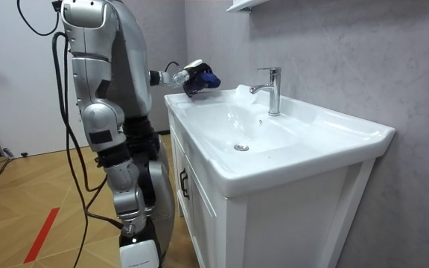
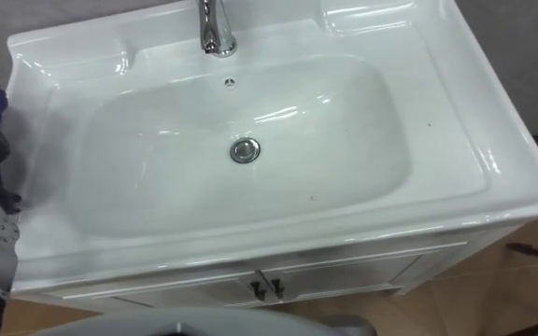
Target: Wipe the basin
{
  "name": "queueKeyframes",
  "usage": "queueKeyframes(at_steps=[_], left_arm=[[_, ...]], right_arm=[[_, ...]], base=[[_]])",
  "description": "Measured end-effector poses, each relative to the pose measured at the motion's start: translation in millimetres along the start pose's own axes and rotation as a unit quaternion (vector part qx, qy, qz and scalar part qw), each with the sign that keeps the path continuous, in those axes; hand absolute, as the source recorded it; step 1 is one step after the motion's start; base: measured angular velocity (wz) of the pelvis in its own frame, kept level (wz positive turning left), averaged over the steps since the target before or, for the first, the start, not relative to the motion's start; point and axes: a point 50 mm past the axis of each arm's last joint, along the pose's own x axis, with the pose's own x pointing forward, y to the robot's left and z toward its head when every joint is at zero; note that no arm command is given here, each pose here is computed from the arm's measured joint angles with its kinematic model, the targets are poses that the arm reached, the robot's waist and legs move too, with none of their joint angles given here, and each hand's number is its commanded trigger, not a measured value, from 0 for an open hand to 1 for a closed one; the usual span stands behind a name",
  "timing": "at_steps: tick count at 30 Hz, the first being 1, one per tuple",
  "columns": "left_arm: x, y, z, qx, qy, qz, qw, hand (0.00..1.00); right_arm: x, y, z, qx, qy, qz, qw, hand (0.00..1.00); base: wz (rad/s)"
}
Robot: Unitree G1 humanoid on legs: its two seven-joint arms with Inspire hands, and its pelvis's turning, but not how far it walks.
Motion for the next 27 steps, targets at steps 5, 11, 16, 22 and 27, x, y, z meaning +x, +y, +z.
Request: queueKeyframes(at_steps=[5,11,16,22,27], left_arm=[[-2.6,-3.5,1,-0.004,0.004,-0.011,1.0,1.0],[-3.2,-5.0,1,0.0,0.008,-0.019,1.0,1.0],[-6.0,-8.1,2,0.006,0.006,-0.027,1.0,1.0],[-10.8,-11.6,2,0.012,0.001,-0.038,0.999,1.0],[-10.9,-11.6,2,0.012,0.0,-0.039,0.999,1.0]], right_arm=[[0,0,0,0.0,0.001,0.0,1.0,0.0],[0,0,0,0.003,0.004,-0.003,1.0,0.0],[0,-1,3,0.003,0.001,-0.005,1.0,0.0],[0,0,7,0.002,-0.005,-0.004,1.0,0.0],[0,0,6,0.001,-0.004,-0.004,1.0,0.0]], base=[[0.0],[0.0],[0.0],[0.0],[0.0]])
